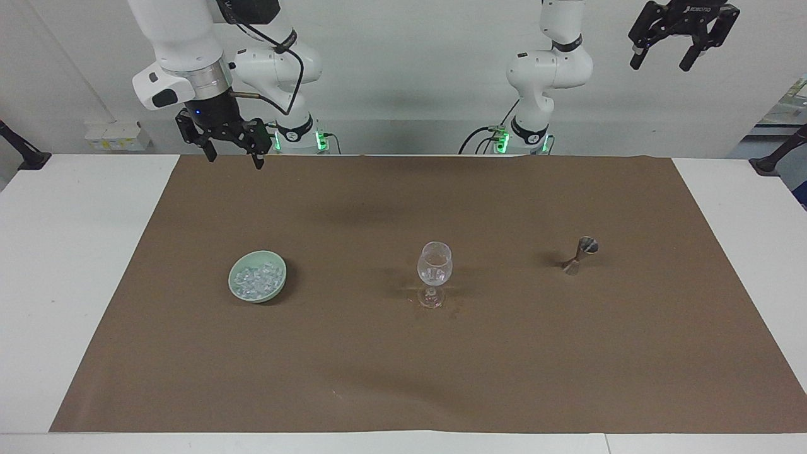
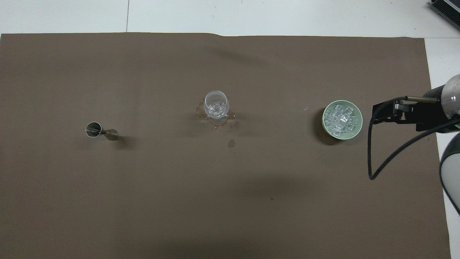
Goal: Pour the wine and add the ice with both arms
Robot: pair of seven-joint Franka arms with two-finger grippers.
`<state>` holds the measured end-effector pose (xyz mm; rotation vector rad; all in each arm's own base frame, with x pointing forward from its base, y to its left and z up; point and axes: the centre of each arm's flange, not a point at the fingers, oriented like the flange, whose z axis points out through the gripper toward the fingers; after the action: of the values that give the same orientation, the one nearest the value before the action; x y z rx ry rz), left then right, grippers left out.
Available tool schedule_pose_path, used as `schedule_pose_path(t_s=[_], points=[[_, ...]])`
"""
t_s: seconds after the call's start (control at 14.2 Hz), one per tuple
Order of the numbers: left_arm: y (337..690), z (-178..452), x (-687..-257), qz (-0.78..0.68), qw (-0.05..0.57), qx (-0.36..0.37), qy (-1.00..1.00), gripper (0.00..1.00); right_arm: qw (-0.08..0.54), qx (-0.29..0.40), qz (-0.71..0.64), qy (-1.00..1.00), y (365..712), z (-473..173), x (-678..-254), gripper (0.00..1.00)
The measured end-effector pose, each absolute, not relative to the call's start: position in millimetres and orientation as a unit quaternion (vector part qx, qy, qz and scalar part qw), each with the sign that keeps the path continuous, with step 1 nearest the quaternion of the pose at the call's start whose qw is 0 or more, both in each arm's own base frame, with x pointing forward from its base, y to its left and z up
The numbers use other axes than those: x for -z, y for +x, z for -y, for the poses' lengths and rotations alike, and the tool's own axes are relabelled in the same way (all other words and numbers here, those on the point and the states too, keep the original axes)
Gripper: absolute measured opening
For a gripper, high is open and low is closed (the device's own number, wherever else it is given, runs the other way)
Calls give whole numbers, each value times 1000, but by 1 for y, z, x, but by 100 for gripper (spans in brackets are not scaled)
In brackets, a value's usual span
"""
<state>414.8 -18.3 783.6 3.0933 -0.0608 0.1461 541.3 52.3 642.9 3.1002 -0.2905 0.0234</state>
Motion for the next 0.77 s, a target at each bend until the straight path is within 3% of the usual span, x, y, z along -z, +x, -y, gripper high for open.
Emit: schedule_pose_path(t_s=[0.56, 0.77], points=[[423, 19, -774, 20, 22, -35, 999, 100, 12, -10, 96, 995, 542, -50, -644, 100], [450, 23, -739, 22, 21, 1, 1000, 100, 13, -9, 98, 995, 543, -47, -643, 100]])
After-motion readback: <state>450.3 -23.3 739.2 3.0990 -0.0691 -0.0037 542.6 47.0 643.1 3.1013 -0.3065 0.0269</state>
